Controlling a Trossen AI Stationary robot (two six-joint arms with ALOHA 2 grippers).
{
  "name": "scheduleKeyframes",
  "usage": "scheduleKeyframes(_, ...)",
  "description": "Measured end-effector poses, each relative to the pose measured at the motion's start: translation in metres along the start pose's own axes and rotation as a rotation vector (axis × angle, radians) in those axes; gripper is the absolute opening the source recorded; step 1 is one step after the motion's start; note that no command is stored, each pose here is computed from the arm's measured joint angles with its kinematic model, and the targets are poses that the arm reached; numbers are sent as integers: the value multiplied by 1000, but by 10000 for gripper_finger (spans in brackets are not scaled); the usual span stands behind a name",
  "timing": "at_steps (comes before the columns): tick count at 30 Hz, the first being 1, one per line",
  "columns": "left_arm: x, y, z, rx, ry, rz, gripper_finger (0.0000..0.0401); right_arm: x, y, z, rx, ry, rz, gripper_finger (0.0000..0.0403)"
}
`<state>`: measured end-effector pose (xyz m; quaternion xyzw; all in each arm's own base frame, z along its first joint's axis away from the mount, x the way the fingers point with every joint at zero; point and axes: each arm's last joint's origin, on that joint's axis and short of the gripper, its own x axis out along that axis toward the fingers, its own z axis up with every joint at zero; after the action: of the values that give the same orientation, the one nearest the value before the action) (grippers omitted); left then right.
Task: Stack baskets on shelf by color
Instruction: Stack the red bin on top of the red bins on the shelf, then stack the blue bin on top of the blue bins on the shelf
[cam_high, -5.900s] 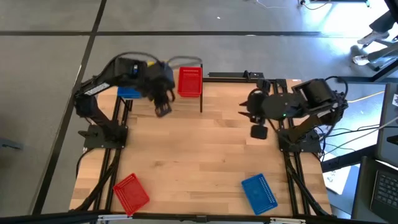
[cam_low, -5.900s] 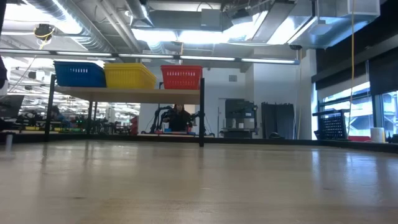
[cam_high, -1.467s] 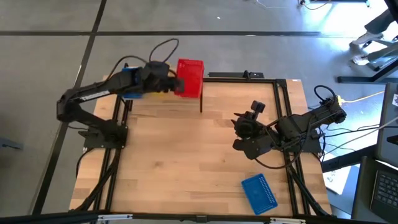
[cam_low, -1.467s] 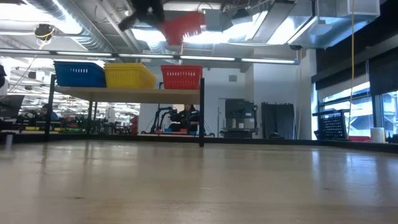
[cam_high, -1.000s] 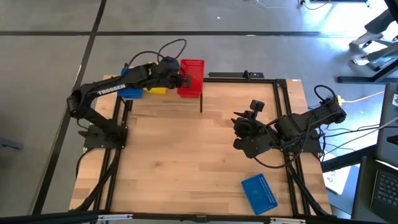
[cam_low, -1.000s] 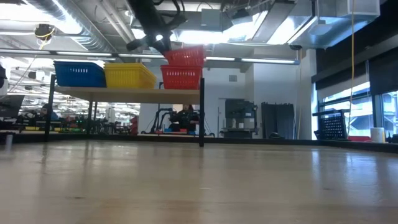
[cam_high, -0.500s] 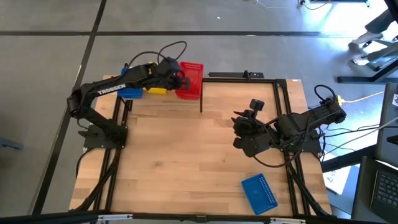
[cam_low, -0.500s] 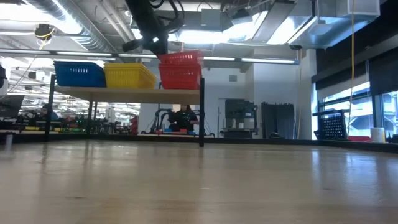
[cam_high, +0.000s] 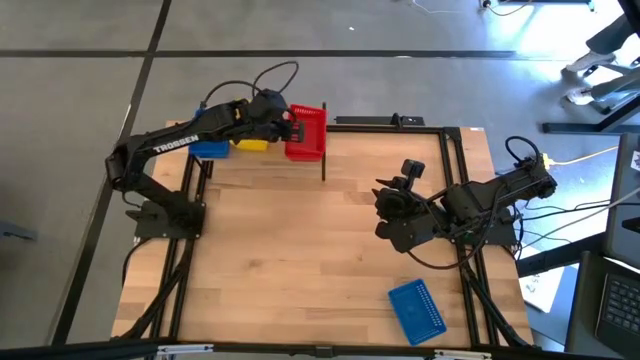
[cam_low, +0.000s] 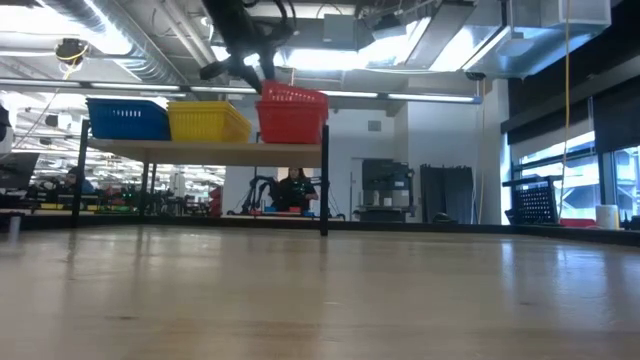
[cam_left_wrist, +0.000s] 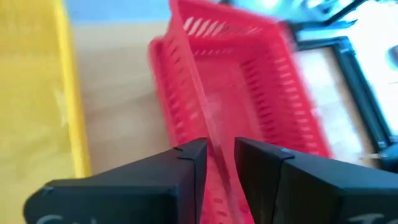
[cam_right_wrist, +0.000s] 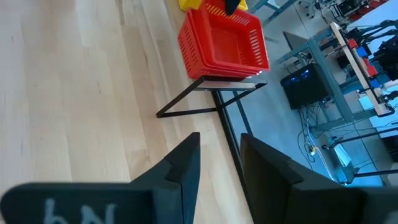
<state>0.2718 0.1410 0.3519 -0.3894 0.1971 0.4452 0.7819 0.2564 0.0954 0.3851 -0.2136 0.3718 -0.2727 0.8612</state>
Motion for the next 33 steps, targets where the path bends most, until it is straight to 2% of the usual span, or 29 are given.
scheduleKeyframes(8, -32, -2, 10, 229, -107, -88, 70, -7, -11, -2, 11, -15, 19, 117)
scheduleKeyframes(12, -48, -3, 9, 323, -133, -120, 71, -14, -19, -5, 38, -14, 99, 117)
scheduleKeyframes(14, -59, -4, 7, 385, -151, -149, 69, -18, -22, -7, 29, 1, 203, 117)
scheduleKeyframes(17, -72, -10, -2, 552, -157, -195, 70, -26, -23, -12, -7, 48, 479, 117)
scheduleKeyframes(20, -85, -19, -17, 753, -129, -302, 72, -30, -18, -18, -64, 137, 730, 117)
scheduleKeyframes(23, -99, -26, -34, 902, -84, -412, 69, -31, -7, -20, -105, 221, 889, 117)
scheduleKeyframes(28, -115, -40, -63, 1031, -46, -537, 72, -30, 16, -20, -151, 323, 1049, 117)
scheduleKeyframes(33, -131, -47, -89, 1109, 7, -626, 69, -21, 47, -20, -224, 410, 1046, 117)
